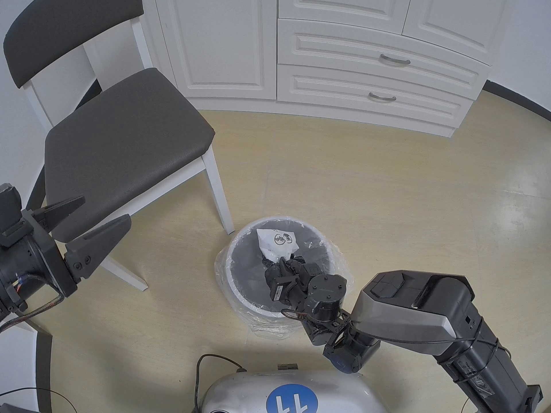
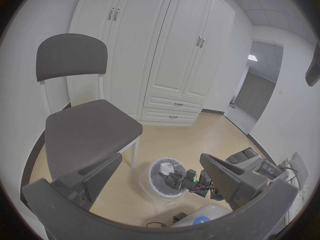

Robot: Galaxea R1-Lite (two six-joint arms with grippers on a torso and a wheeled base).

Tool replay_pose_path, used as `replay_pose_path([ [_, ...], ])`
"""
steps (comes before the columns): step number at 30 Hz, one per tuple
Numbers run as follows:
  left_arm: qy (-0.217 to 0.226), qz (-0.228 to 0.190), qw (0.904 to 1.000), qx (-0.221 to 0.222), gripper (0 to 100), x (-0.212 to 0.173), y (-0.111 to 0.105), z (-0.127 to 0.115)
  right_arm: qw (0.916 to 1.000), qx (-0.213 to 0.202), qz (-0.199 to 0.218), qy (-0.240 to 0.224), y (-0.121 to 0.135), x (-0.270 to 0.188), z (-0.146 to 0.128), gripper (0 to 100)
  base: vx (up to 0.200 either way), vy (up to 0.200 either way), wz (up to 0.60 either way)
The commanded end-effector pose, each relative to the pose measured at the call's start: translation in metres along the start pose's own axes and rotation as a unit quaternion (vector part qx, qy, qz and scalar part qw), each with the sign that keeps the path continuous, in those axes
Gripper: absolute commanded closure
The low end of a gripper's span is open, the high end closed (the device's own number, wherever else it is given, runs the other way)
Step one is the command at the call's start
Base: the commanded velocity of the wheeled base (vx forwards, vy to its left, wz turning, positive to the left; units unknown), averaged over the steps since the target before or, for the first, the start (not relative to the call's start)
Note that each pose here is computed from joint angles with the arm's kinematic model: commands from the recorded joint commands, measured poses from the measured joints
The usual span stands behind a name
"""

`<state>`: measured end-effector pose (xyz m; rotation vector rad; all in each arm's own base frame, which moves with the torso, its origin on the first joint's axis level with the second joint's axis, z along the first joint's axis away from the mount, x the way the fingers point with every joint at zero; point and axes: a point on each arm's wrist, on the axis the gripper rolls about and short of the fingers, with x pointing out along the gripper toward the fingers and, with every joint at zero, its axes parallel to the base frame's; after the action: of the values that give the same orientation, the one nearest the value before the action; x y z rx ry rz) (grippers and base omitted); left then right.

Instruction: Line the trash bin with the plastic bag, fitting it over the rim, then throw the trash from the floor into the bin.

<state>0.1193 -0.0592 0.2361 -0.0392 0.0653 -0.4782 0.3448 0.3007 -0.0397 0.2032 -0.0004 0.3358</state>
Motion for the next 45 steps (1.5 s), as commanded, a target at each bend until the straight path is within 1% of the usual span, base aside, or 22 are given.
replay_pose_path([
  [1, -0.001, 0.0, 1.0, 0.0, 0, 0.0, 0.0, 0.0, 0.9999, 0.005, 0.001, -0.008, 0.0, 0.003, -0.006, 100, 0.0, 0.0, 0.0],
  [11, -0.001, 0.0, 1.0, 0.0, 0, 0.0, 0.0, 0.001, 0.9999, 0.005, 0.0, -0.008, 0.0, 0.005, -0.011, 100, 0.0, 0.0, 0.0],
  [12, -0.001, 0.0, 1.0, 0.0, 0, 0.0, 0.0, 0.001, 1.0, 0.005, 0.0, -0.008, 0.0, 0.005, -0.013, 0, 0.0, 0.0, 0.0],
  [17, -0.001, 0.0, 1.0, 0.001, 0, 0.0, 0.0, 0.0, 0.9999, 0.007, -0.006, -0.015, 0.0, 0.009, -0.017, 0, 0.0, 0.0, 0.0],
  [26, -0.002, 0.001, 1.0, 0.001, 0, -0.001, 0.0, 0.0, 0.9997, 0.008, -0.011, -0.02, 0.001, 0.01, -0.014, 0, 0.0, 0.0, 0.0],
  [34, -0.001, 0.0, 1.0, 0.001, 0, -0.001, 0.0, 0.0, 0.9995, 0.012, -0.01, -0.027, 0.003, 0.011, -0.006, 0, 0.0, 0.0, 0.0],
  [38, 0.001, 0.0, 1.0, 0.001, 0, 0.0, 0.0, -0.001, 0.9995, 0.01, -0.01, -0.027, 0.003, 0.008, 0.003, 0, 0.0, 0.0, 0.0],
  [42, 0.002, 0.0, 1.0, 0.001, 0, 0.0, 0.0, -0.001, 0.9998, 0.002, -0.008, -0.021, 0.002, -0.001, 0.016, 0, 0.0, 0.0, 0.0],
  [45, 0.002, 0.0, 1.0, 0.001, 0, 0.0, 0.0, -0.001, 0.9998, -0.014, -0.007, -0.01, -0.001, -0.009, 0.023, 0, 0.0, 0.0, 0.0],
])
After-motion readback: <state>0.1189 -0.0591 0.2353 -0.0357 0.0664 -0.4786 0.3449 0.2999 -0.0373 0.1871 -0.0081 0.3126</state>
